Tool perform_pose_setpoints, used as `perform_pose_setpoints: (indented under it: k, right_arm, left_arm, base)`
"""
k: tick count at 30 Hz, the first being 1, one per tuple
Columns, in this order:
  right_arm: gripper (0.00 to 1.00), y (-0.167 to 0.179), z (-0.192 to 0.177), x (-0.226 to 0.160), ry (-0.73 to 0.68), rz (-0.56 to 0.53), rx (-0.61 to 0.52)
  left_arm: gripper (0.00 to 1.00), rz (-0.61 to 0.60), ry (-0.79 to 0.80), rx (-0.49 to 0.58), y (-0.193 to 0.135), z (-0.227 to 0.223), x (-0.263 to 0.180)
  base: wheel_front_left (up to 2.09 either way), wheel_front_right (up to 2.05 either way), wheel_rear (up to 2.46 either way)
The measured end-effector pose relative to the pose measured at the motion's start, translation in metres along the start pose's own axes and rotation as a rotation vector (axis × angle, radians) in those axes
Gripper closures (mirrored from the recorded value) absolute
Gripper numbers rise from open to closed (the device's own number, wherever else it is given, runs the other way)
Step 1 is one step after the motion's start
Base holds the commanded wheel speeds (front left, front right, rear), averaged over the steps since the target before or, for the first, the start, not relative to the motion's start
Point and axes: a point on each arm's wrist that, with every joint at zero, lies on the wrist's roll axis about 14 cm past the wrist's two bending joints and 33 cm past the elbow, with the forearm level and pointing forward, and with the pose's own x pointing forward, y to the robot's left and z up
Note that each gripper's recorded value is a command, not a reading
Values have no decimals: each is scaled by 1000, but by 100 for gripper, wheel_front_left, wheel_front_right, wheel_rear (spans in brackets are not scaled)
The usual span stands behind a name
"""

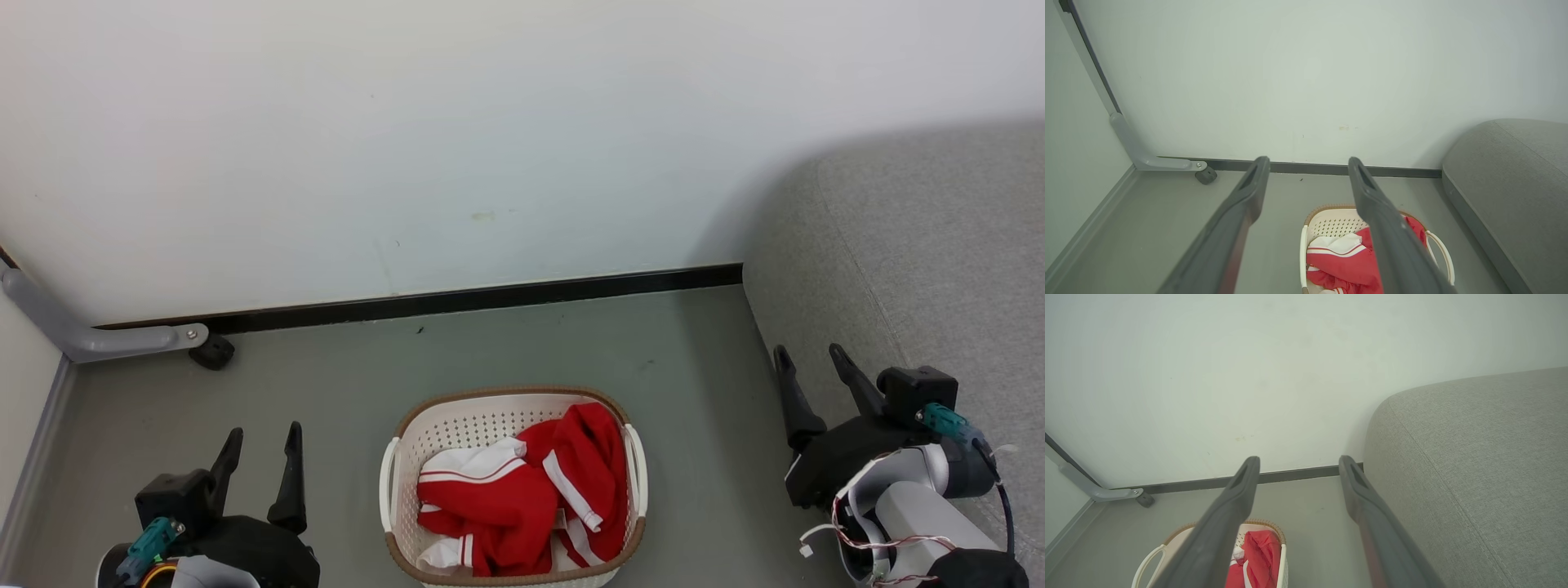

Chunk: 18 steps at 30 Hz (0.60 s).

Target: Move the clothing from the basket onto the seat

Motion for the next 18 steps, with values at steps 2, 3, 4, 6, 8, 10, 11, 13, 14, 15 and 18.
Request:
perform_pose_setpoints:
  k: [2, 3, 4, 6, 8, 10, 11, 13, 14, 15, 18]
  right_arm:
    - [0, 0, 0, 0, 0, -2, 1]
    - [0, -1, 0, 0, -1, -3, 1]
    - [0, -1, 0, 0, -1, -3, 2]
    - [0, -1, 0, 0, 0, -4, 2]
    - [0, -2, 0, 0, 1, -5, 2]
    - [0, -1, -1, 1, 2, -4, 2]
    - [0, -1, -1, 1, 3, -3, 2]
    - [0, 0, -2, 1, 6, -1, 2]
    - [0, 1, -3, 2, 8, 1, 4]
    - [0, 2, -4, 2, 10, 2, 5]
    - [0, 2, -7, 3, 16, 0, 5]
  left_arm:
    - [0, 5, -2, 3, 1, 1, 0]
    - [0, 8, -2, 1, 2, 1, 0]
    - [0, 9, -1, 1, 2, 0, 0]
    - [0, 8, 0, 1, 1, -1, -1]
    - [0, 7, 1, -2, 0, -1, -1]
    - [0, 6, 2, -5, -2, -2, -1]
    - [0, 6, 2, -7, -2, -3, -1]
    - [0, 9, 2, -7, -1, -3, -1]
    - [0, 10, 3, -5, -1, -3, -1]
    - [0, 10, 3, -3, -1, -3, 0]
    - [0, 16, 10, -7, 1, -6, 0]
  base:
    - [0, 0, 0]
    - [0, 0, 0]
    - [0, 0, 0]
    - [0, 0, 0]
    - [0, 0, 0]
    - [0, 0, 0]
    - [0, 0, 0]
    - [0, 0, 0]
    - [0, 0, 0]
    - [0, 0, 0]
    - [0, 0, 0]
